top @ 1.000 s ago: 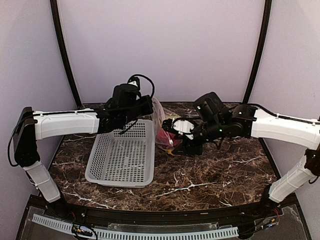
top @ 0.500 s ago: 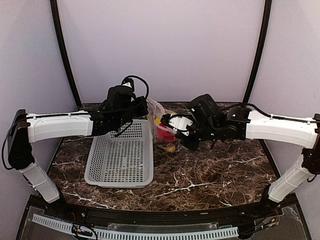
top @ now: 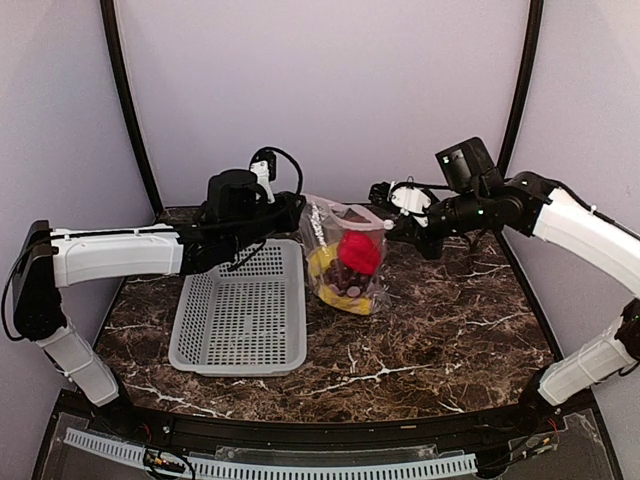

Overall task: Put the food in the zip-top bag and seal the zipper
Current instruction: Pass from the left arm to the right, then pass from the right arm to the left

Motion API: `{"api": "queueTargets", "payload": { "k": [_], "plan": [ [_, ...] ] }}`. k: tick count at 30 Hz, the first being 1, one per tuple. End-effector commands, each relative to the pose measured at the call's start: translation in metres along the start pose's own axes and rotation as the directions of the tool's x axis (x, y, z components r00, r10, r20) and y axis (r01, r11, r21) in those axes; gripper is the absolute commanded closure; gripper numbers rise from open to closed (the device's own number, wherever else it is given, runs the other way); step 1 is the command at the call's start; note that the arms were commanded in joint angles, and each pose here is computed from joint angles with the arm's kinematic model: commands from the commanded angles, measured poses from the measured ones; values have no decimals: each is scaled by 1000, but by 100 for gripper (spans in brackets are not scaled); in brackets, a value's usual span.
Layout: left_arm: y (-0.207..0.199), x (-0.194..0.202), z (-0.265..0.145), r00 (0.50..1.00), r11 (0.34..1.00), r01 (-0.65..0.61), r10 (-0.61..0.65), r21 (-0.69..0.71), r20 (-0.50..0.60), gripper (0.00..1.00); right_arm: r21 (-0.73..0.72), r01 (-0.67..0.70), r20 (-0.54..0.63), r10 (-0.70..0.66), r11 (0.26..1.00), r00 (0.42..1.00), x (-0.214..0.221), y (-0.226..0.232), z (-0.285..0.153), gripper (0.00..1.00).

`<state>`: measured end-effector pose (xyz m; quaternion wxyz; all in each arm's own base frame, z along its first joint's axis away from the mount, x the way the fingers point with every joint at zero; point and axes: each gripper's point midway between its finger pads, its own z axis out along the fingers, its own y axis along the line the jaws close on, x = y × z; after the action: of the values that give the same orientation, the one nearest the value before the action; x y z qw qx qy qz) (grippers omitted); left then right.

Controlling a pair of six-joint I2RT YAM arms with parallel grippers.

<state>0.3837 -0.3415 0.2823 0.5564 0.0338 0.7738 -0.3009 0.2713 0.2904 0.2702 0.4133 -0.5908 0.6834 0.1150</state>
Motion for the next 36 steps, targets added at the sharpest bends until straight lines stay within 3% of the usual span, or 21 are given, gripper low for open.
{"api": "queueTargets", "payload": {
  "k": [1, 2, 4, 9, 13, 16, 20, 28, 36],
  "plan": [
    [-53, -29, -35, 966, 930, -258, 243, 261, 88, 69, -85, 186, 130, -174, 979, 976, -32, 6, -52, 100],
    [-60, -32, -41, 953, 908, -303, 285, 290, 101, 57, -108, 218, 123, -205, 970, 971, -30, 10, -56, 100],
    [-75, -38, -61, 917, 842, -399, 374, 364, 140, 43, -147, 254, 95, -242, 956, 966, -25, 15, -57, 100],
    [-112, -56, -98, 861, 701, -503, 455, 506, 227, 23, -215, 301, 21, -304, 929, 952, -10, 20, -55, 100],
    [-146, -60, -99, 876, 627, -463, 429, 626, 219, 17, -261, 285, -17, -299, 922, 954, -7, 21, -56, 100],
    [-162, -33, -85, 896, 580, -380, 424, 720, 131, 15, -297, 273, -67, -305, 915, 950, 0, 22, -55, 100],
    [-175, -8, -72, 890, 528, -353, 445, 772, 103, 11, -312, 266, -118, -315, 912, 942, 11, 22, -55, 100],
    [-203, 31, -67, 897, 428, -252, 441, 868, 43, 7, -294, 260, -104, -301, 920, 948, 5, 20, -59, 100],
    [-205, 49, -69, 888, 408, -202, 460, 890, -10, 12, -278, 241, -115, -282, 930, 953, 4, 16, -57, 100]
  ]
}}
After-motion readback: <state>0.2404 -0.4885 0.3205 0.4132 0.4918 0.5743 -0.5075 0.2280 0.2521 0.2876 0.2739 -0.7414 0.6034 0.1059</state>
